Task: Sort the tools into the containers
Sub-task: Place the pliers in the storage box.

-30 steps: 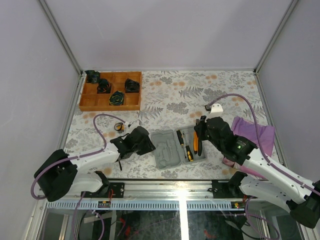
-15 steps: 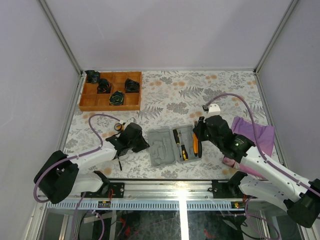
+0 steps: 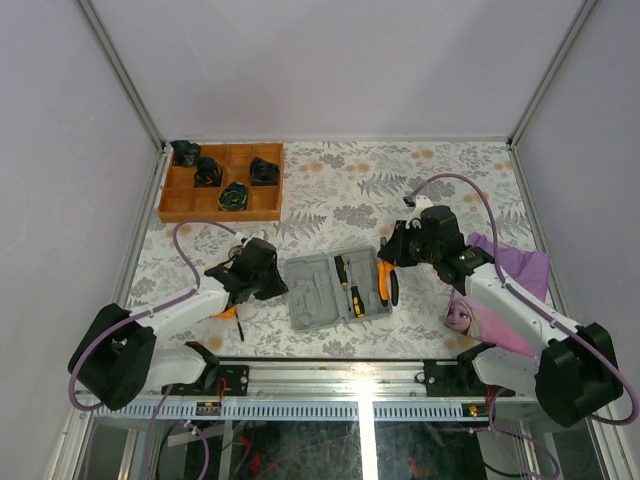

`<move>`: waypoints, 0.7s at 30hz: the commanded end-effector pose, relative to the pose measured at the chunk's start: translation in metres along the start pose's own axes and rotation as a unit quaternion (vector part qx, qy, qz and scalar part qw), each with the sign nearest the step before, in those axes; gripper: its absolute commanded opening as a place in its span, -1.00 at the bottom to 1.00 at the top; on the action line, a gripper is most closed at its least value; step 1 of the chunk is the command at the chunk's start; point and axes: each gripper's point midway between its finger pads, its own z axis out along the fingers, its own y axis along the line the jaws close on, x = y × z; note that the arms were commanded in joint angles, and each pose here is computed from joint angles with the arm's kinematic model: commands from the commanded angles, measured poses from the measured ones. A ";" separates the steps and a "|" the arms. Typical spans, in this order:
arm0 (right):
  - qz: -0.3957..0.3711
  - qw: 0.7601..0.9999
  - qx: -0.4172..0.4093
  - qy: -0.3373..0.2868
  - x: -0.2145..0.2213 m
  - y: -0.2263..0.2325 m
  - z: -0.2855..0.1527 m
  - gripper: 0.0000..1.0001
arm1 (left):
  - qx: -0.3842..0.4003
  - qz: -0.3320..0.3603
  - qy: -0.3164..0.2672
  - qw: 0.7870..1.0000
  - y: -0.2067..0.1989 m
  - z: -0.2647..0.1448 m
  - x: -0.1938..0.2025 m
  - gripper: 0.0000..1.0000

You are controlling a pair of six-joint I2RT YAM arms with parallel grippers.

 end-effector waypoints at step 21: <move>0.092 0.987 -0.124 -0.037 0.004 0.003 0.051 -1.00 | 0.002 0.071 0.031 0.997 -0.010 0.008 -0.017 -1.00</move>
